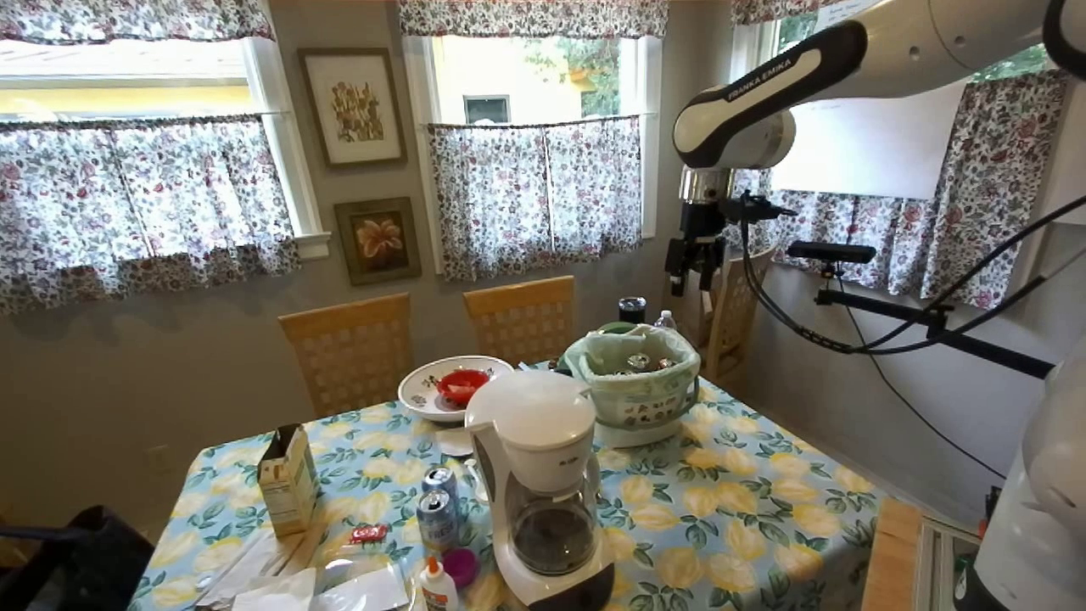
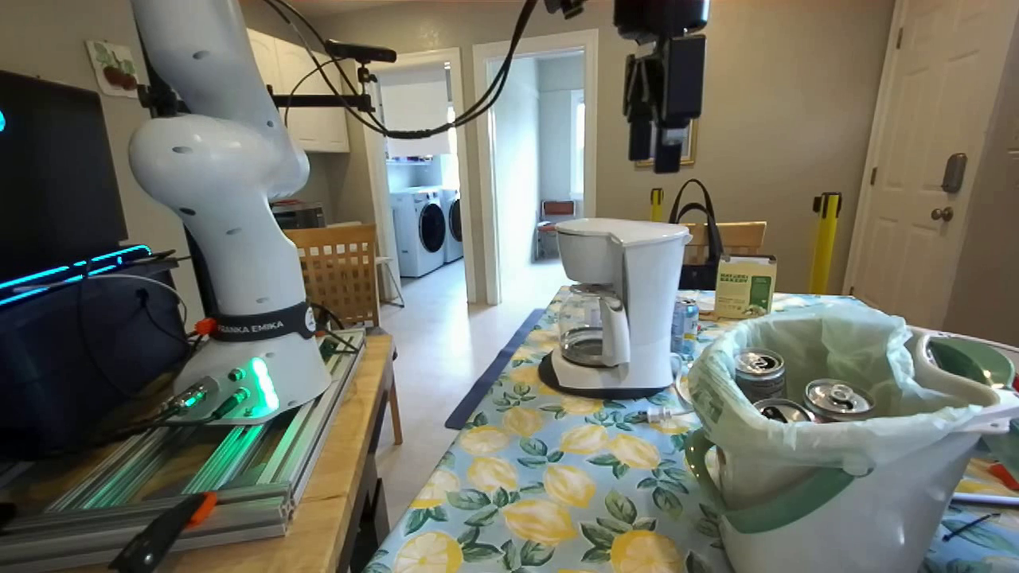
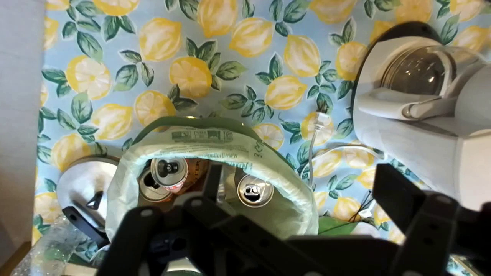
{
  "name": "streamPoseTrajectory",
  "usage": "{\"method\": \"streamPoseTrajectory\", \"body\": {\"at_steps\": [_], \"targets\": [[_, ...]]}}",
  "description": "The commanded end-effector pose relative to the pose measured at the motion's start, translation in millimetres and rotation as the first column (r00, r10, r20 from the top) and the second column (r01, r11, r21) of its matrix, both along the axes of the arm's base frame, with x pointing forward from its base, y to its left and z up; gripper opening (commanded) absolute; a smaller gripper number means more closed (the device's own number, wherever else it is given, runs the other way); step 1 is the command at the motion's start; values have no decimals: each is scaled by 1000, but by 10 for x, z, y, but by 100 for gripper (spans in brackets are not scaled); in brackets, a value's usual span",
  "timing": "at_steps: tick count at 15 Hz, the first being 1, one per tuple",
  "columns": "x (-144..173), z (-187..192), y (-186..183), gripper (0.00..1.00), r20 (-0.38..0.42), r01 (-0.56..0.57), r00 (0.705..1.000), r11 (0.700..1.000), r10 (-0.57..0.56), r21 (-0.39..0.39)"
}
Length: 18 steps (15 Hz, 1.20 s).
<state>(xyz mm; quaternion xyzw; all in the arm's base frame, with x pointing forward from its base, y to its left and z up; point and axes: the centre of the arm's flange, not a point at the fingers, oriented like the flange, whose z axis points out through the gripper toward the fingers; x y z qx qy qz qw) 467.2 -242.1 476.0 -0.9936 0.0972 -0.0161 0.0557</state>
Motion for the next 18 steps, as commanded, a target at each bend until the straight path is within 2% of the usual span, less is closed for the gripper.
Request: {"method": "streamPoseTrajectory", "body": {"at_steps": [1, 4, 5, 10, 12, 15, 18], "targets": [[236, -271, -221, 100, 75, -29, 997, 999, 26, 43], [343, -507, -305, 100, 85, -50, 995, 996, 44, 72], [193, -403, -188, 100, 66, -30, 997, 999, 27, 44], [210, -451, -186, 100, 61, -35, 998, 998, 32, 46], [333, -544, -317, 100, 30, 112, 993, 993, -114, 47], [463, -763, -423, 100, 8, 278, 960, 957, -280, 78], [634, -995, -438, 100, -2, 337, 941, 937, -338, 89]]}}
